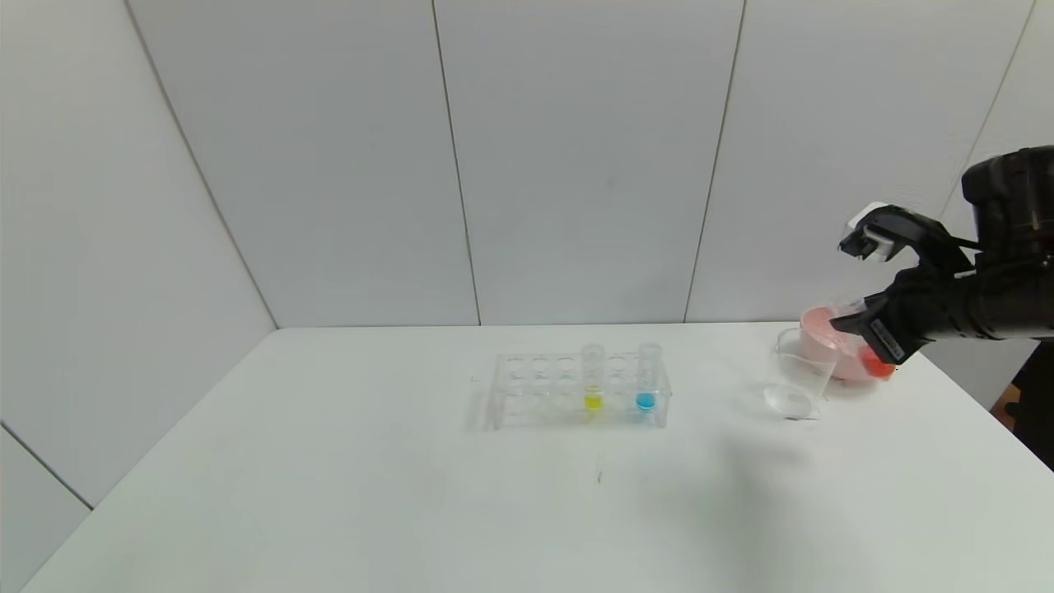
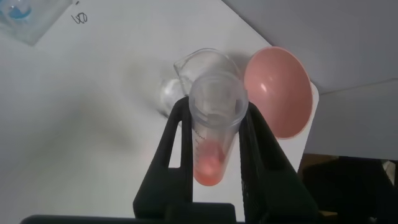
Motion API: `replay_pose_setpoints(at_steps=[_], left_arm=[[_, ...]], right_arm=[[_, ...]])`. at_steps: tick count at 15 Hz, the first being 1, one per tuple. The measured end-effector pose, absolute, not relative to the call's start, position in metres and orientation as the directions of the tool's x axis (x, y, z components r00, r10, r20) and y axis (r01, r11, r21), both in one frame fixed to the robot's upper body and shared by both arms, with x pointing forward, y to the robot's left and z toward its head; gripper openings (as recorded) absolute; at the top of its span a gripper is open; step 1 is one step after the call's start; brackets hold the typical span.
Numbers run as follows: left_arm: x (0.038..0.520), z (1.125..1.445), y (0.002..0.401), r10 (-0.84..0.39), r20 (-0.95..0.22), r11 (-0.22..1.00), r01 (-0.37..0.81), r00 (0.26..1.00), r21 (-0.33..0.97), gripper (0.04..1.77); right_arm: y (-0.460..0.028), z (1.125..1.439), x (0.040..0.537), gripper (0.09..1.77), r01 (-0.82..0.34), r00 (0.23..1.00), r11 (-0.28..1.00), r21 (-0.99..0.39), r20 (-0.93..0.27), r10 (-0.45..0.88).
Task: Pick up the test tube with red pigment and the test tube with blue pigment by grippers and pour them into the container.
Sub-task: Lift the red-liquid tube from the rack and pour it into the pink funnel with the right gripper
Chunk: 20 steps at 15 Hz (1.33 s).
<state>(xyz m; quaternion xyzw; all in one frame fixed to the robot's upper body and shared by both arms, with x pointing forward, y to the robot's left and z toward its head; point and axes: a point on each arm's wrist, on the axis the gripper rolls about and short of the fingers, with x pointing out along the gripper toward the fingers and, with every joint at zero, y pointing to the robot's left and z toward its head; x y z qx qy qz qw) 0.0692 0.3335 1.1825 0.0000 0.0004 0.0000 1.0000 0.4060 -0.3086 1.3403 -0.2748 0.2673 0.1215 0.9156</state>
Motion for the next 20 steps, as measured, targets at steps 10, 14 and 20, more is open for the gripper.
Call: replay_pose_setpoints(at_steps=[10,14,20], left_arm=[[0.069,1.183,0.334,0.000,-0.001,1.000,0.000,1.000,0.000,1.76],[0.069,1.183,0.334,0.000,-0.001,1.000,0.000,1.000,0.000,1.76],[0.069,1.183,0.334,0.000,-0.001,1.000,0.000,1.000,0.000,1.76]], right_arm=[[-0.338,1.362,0.445,0.50,-0.464,0.650,0.744,-0.481,-0.756,-0.084],[-0.342,1.366,0.457,0.50,-0.503,0.602,0.709,-0.495,-0.789,-0.123],[-0.342,1.350,0.480,0.50,-0.577,0.605,0.611,-0.542,-0.786,-0.125]])
